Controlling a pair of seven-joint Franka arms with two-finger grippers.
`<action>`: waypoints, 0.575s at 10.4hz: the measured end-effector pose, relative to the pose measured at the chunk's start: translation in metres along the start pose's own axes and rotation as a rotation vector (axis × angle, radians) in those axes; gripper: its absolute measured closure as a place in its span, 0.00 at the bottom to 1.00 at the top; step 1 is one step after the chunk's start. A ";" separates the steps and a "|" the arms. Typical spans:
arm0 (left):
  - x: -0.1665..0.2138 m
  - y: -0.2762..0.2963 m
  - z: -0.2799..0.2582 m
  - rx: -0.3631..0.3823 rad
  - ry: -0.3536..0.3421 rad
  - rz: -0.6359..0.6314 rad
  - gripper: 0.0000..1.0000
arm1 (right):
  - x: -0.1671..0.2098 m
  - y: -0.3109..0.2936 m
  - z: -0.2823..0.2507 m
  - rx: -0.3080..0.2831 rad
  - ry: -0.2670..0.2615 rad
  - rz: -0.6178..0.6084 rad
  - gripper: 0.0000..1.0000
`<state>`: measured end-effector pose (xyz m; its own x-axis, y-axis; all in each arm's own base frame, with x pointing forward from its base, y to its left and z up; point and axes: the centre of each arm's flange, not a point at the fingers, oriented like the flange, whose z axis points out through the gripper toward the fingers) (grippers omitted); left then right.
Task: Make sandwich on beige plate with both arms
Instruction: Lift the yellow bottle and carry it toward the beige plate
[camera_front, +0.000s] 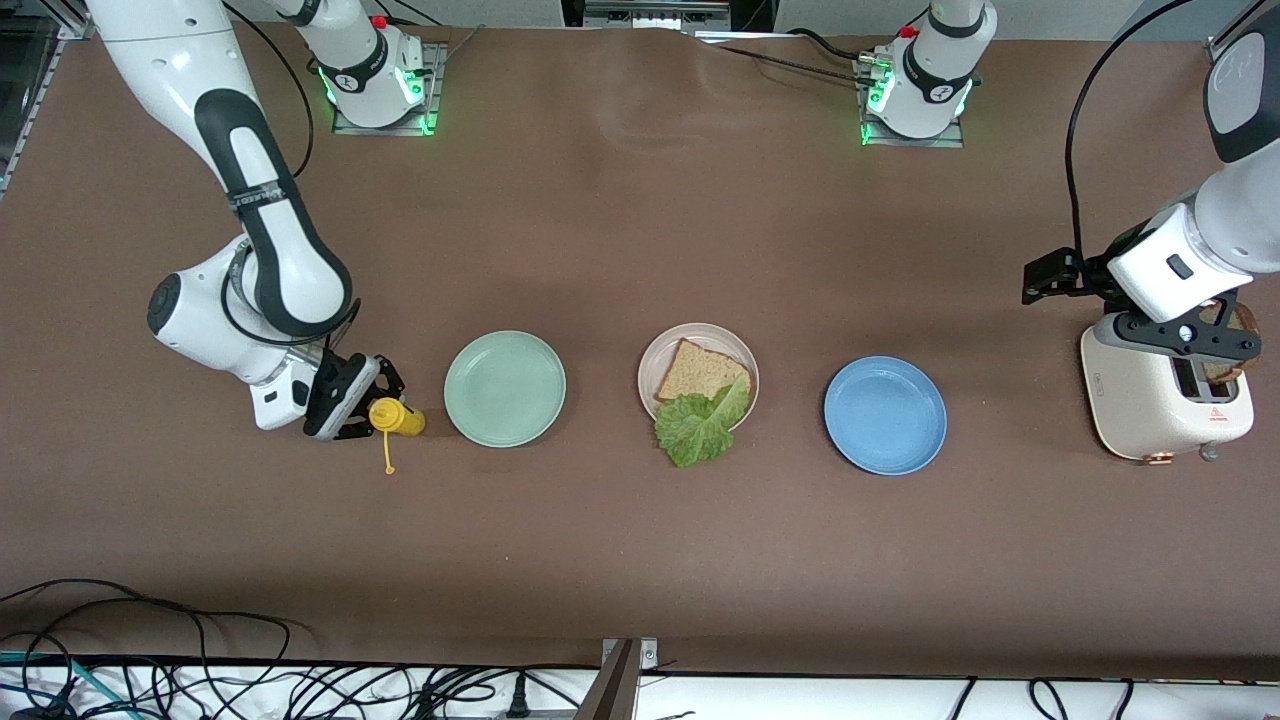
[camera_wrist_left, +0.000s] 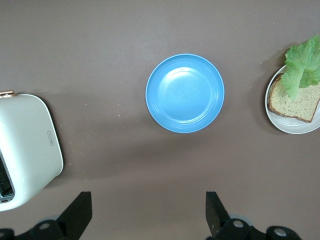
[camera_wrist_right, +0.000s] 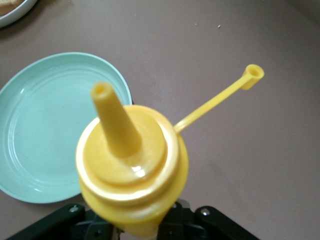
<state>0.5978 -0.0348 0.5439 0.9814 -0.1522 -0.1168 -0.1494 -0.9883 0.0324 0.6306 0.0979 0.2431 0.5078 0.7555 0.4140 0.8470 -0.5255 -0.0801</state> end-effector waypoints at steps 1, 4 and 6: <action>0.000 0.000 0.000 0.000 0.000 0.000 0.00 | 0.012 -0.005 -0.005 -0.011 -0.027 0.017 0.85; 0.000 0.000 0.000 0.000 0.000 0.000 0.00 | 0.048 -0.024 -0.013 -0.048 -0.131 0.065 0.85; 0.000 0.000 0.000 0.000 0.000 0.000 0.00 | 0.087 -0.041 -0.024 -0.066 -0.202 0.105 0.85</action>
<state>0.5978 -0.0349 0.5439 0.9814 -0.1523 -0.1169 -0.1495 -0.9882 0.0325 0.6360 0.1762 0.3038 0.6193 0.7549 0.2159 0.7792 -0.6247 -0.0508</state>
